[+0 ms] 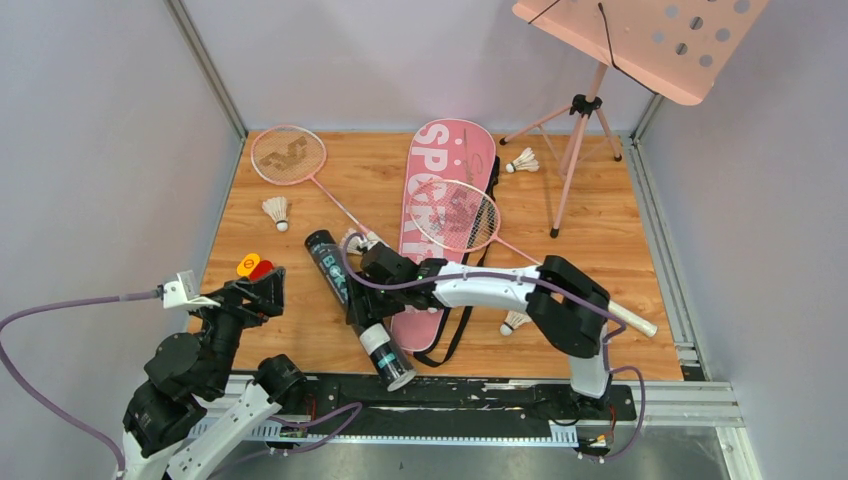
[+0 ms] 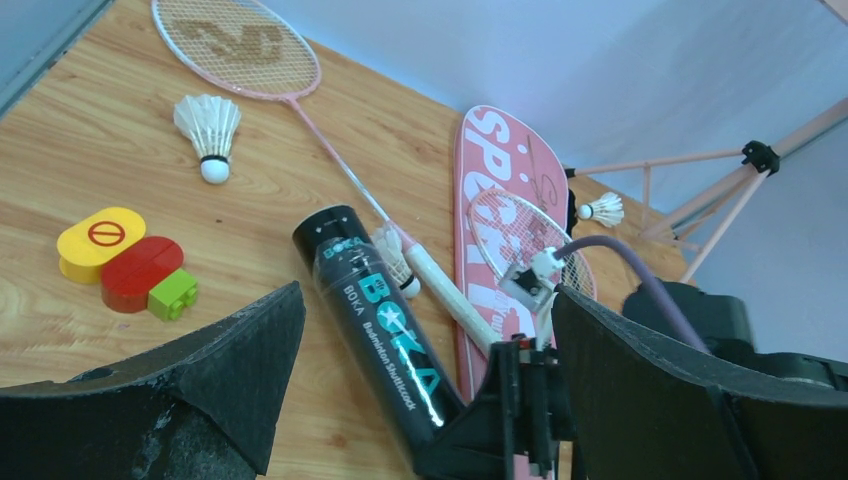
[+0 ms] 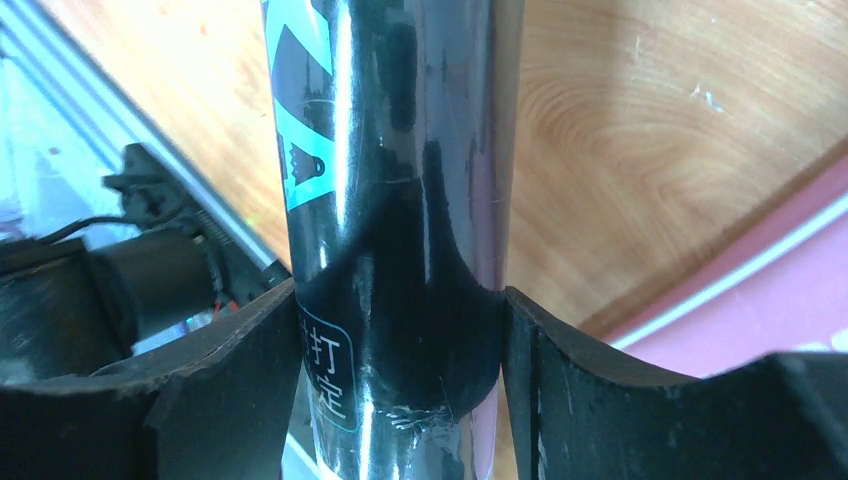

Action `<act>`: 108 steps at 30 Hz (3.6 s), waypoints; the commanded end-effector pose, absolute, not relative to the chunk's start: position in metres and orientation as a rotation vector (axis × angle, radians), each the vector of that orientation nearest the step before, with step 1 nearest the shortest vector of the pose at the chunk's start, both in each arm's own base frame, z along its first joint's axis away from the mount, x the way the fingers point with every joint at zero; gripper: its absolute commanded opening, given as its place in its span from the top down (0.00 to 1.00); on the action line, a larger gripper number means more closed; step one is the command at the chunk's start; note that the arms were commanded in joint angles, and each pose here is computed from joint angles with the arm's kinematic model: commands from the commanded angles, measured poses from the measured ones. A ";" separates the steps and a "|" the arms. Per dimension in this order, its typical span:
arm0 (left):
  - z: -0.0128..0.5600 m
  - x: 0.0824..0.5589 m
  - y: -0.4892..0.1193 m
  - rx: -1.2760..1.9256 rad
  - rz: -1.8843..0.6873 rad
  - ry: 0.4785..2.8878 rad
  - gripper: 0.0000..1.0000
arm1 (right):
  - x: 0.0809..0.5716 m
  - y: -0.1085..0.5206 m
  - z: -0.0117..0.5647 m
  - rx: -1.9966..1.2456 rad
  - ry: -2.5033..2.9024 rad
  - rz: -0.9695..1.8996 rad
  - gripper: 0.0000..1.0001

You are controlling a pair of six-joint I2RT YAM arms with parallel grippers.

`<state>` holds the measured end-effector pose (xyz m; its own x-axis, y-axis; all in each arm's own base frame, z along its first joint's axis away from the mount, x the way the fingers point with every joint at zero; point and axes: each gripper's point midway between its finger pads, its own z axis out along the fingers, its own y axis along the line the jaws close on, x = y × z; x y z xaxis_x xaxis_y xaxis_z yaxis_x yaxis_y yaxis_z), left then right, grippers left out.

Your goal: Pack up the badminton gear

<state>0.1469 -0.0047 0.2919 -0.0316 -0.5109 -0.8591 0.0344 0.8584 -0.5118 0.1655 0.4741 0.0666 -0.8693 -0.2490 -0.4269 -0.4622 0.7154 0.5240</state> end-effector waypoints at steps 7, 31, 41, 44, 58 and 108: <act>0.297 0.146 -0.024 -0.325 -0.548 1.563 0.00 | 0.162 0.454 0.198 -0.398 2.222 1.248 0.54; 0.325 0.146 -0.213 0.108 -1.337 1.617 0.00 | 0.093 0.386 0.319 -0.400 1.452 1.817 0.56; 0.329 0.142 -0.230 0.181 -1.426 1.577 0.21 | 0.100 0.398 0.305 -0.336 1.497 1.835 0.54; 0.328 0.142 -0.227 0.173 -1.419 1.566 0.38 | 0.103 0.400 0.298 -0.313 1.525 1.838 0.46; 0.310 0.158 -0.175 0.349 -0.857 1.749 0.47 | 0.131 0.356 0.239 -0.242 1.793 1.423 0.02; 0.212 0.144 -0.200 1.425 -0.333 1.471 0.58 | 0.107 0.291 0.347 -0.487 1.619 1.289 1.00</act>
<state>0.1420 -0.1942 0.1965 0.1735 0.6315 -0.7557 0.8789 0.2469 0.4081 0.1149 0.2932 0.3208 -0.4714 0.1763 -0.8641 -0.7490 0.4373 0.4978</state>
